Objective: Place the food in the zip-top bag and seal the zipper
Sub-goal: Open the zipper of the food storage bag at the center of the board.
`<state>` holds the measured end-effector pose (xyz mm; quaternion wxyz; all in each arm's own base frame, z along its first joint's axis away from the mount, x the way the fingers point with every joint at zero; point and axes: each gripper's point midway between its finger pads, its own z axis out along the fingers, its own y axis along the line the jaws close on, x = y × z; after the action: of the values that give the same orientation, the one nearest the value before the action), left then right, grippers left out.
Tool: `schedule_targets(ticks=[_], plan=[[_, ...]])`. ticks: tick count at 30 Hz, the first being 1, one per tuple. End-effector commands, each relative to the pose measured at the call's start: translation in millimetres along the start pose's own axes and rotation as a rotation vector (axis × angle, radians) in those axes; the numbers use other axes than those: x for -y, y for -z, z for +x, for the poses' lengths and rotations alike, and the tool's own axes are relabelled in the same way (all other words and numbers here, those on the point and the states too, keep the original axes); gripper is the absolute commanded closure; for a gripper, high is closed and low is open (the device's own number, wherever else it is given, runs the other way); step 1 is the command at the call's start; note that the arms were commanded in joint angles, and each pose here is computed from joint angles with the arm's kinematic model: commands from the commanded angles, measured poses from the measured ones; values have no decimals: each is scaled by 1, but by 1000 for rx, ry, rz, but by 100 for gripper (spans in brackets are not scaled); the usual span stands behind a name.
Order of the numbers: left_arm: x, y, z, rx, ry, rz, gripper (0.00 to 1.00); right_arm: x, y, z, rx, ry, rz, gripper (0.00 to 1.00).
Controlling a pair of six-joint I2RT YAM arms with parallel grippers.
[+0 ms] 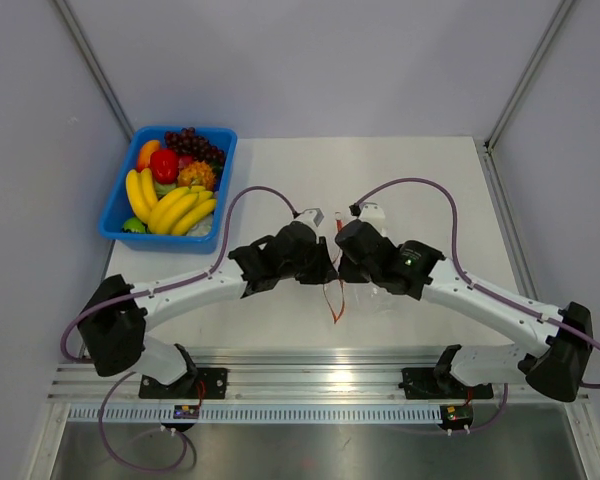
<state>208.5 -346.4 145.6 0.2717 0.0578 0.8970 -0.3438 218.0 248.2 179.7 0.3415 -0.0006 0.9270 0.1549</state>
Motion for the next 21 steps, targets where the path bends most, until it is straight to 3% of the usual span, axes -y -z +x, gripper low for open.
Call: schedule_targets(ticks=[1, 4, 5, 12, 21], plan=[[3, -6, -34, 80, -21, -66, 77, -2, 19, -15, 52, -25, -34, 100], [-1, -3, -34, 72, -10, -28, 99, 22, 32, -14, 71, 6, 29, 100], [1, -1, -35, 76, -10, -8, 100, 31, 34, -12, 74, 14, 53, 100], [-16, 11, -34, 48, -41, -28, 100, 59, 68, -28, 128, 43, 119, 100], [-21, -3, -31, -15, -40, -68, 100, -27, 104, -56, 120, 23, -275, 100]])
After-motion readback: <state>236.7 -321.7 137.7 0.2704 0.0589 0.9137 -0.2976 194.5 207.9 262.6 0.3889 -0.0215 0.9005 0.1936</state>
